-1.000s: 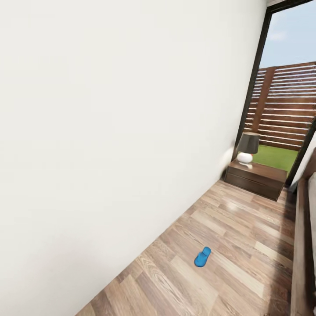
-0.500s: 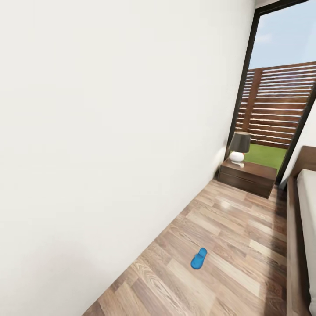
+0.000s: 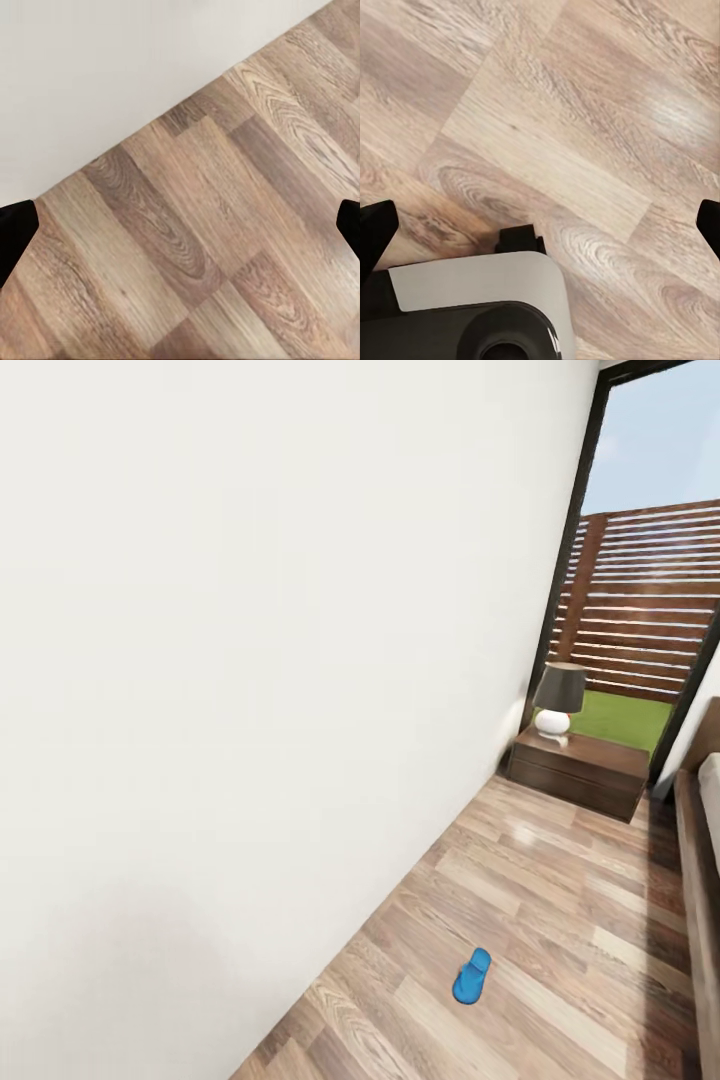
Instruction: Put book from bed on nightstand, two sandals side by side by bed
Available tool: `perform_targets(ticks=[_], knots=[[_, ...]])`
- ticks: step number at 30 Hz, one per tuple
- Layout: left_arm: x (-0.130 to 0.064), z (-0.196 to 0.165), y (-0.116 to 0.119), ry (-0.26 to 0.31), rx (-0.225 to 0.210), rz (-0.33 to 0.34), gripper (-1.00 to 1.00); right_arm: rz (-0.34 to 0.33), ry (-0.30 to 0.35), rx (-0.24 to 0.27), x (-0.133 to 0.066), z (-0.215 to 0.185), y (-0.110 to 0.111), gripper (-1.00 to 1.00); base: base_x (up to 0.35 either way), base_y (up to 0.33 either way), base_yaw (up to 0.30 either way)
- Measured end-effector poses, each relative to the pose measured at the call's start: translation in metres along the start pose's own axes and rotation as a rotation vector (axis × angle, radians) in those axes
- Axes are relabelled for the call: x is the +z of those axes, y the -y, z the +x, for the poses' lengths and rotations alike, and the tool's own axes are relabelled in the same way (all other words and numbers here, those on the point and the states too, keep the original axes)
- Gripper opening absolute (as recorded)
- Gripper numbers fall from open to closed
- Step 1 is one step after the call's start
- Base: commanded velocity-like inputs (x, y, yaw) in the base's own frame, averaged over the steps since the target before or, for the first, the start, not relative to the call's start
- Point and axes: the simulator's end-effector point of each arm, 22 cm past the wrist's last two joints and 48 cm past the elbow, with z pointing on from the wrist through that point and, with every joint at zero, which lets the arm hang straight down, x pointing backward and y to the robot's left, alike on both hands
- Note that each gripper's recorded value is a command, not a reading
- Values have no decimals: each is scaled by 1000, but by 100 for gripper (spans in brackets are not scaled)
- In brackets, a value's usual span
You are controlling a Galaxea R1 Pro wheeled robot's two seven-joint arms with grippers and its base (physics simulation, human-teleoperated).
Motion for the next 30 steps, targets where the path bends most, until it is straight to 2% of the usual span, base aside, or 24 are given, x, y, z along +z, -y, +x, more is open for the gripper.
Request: perform_targets(ticks=[7, 30], knots=[[0, 0, 0, 0, 0, 0, 100, 2, 0, 7, 0, 0, 1, 100, 50, 6, -80], [0, 0, 0, 0, 0, 0, 100, 2, 0, 8, 0, 0, 2, 100, 2, 0, -259]])
